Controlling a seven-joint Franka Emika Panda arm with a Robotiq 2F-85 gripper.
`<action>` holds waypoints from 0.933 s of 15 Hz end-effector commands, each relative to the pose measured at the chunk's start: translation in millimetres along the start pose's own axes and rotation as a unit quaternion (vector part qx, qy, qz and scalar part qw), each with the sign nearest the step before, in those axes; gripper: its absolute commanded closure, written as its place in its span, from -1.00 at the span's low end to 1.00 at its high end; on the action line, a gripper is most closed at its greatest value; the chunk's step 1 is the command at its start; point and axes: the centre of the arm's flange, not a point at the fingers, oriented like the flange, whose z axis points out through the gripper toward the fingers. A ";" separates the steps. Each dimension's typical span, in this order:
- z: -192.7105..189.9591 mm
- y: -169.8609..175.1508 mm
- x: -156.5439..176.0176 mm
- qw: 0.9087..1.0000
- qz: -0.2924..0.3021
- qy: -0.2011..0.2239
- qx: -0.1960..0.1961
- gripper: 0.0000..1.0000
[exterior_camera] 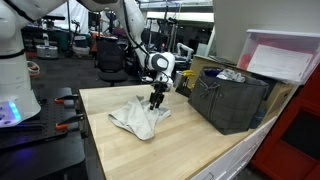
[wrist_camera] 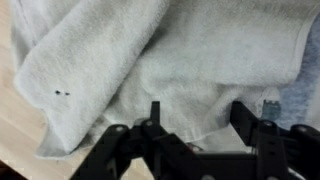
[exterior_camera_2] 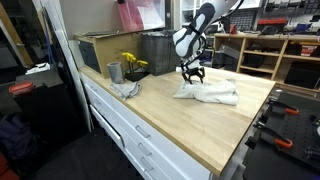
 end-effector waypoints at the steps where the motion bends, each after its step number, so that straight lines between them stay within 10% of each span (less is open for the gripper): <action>1: -4.0 -4.3 -1.0 0.997 0.042 -0.018 -0.059 0.15; 8: -13.7 -5.0 3.5 0.996 0.058 -0.018 -0.060 1.00; 10: -10.0 -5.9 10.1 0.997 0.054 -0.011 -0.048 1.00; 11: -6.7 -4.9 15.5 0.998 0.053 -0.009 -0.041 0.48; 14: 4.6 -3.0 31.3 0.998 0.062 -0.009 -0.028 0.19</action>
